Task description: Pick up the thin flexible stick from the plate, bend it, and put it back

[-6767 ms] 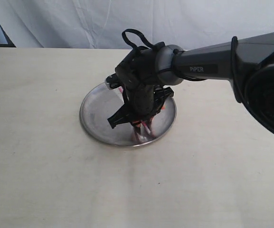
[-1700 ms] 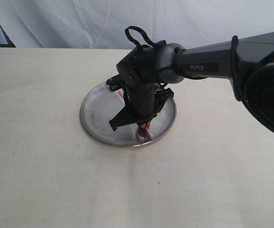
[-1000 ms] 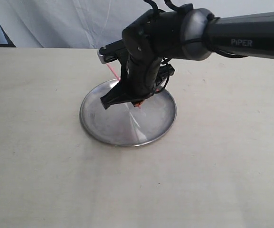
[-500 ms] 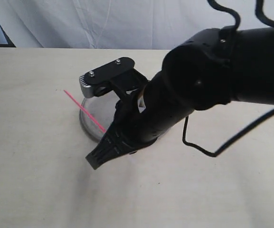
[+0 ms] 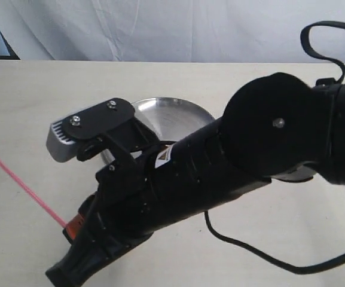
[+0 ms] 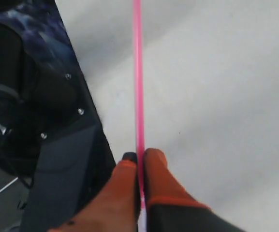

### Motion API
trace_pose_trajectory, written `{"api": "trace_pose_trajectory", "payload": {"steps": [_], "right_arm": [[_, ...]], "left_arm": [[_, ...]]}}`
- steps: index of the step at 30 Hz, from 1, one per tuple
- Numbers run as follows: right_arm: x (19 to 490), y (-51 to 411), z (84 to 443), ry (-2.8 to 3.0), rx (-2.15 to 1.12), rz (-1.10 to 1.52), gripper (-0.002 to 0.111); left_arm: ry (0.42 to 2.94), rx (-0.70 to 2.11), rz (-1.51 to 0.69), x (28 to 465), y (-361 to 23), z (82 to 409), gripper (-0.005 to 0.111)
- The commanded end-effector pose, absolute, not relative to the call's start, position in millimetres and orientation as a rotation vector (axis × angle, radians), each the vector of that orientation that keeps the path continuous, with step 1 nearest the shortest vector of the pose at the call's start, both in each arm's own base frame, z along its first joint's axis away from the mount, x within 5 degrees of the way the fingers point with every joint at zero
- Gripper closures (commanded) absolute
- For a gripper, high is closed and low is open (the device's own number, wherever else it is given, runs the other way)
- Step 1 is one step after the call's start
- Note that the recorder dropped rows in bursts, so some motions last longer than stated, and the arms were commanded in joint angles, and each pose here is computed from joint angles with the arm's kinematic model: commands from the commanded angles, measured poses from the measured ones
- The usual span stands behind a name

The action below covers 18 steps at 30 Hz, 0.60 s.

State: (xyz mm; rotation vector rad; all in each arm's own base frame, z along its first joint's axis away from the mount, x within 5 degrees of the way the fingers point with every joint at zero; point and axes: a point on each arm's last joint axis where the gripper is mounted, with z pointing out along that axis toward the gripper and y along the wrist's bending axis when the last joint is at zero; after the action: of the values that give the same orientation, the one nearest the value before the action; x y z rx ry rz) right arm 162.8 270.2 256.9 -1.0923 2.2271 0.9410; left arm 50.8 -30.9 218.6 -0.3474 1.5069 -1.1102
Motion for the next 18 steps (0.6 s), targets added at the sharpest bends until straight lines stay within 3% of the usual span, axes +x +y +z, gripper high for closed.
{"api": "trace_pose_trajectory", "payload": {"steps": [1, 6, 15, 18], "right_arm": [[164.3, 274.4, 262.0, 2.142, -1.038, 0.907, 0.109], [166.6, 274.5, 263.0, 2.133, -1.008, 0.900, 0.109], [162.3, 277.8, 263.8, 2.132, -1.001, 0.920, 0.109], [155.5, 282.1, 264.1, 2.118, -1.026, 0.927, 0.109]], "left_arm": [[1.484, -0.429, -1.213, 50.4, -31.0, 219.6, 0.106], [1.471, -0.403, -1.266, 48.3, -34.0, 222.1, 0.092], [1.443, -0.403, -1.350, 46.1, -36.6, 225.6, 0.040], [1.441, -0.407, -1.354, 46.1, -36.5, 225.7, 0.039]]}}
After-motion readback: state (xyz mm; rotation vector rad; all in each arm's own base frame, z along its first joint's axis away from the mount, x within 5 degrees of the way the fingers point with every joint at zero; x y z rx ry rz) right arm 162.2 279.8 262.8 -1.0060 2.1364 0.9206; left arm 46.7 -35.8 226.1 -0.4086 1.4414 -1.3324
